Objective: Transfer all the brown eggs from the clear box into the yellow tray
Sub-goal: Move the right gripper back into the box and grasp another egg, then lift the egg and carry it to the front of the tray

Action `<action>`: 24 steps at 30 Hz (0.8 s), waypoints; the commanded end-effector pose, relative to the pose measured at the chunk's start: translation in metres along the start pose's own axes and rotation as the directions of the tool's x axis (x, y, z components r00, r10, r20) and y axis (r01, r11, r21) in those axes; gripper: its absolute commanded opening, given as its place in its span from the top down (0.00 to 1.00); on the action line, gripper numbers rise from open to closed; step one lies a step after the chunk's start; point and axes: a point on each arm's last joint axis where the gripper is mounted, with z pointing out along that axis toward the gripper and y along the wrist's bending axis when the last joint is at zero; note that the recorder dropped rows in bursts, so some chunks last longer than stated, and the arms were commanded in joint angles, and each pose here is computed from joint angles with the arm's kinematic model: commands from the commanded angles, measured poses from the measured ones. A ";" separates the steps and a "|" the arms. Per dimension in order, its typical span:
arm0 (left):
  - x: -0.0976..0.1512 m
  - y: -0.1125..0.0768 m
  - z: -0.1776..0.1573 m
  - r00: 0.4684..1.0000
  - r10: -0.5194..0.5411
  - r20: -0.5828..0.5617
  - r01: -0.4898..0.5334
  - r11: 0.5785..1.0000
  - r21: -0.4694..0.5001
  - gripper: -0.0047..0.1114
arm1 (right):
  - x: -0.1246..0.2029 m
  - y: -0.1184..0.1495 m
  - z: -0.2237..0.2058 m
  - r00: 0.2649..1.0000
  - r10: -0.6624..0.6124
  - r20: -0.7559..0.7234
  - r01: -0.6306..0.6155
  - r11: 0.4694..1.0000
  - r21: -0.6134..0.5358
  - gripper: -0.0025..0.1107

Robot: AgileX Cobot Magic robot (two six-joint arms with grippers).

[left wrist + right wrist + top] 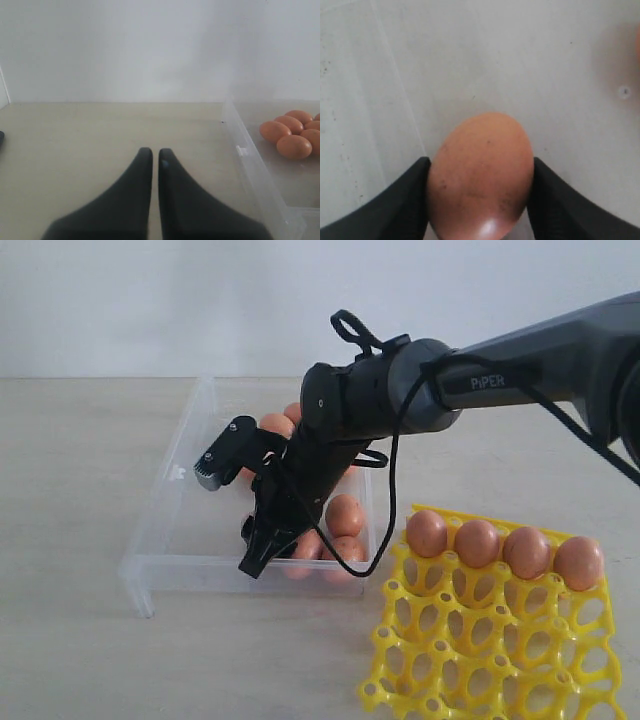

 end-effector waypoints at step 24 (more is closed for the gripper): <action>0.001 0.000 0.000 1.000 0.002 0.004 -0.002 1.000 -0.001 0.92 | -0.023 -0.003 -0.034 0.892 0.412 0.186 -0.420 0.907 0.006 0.98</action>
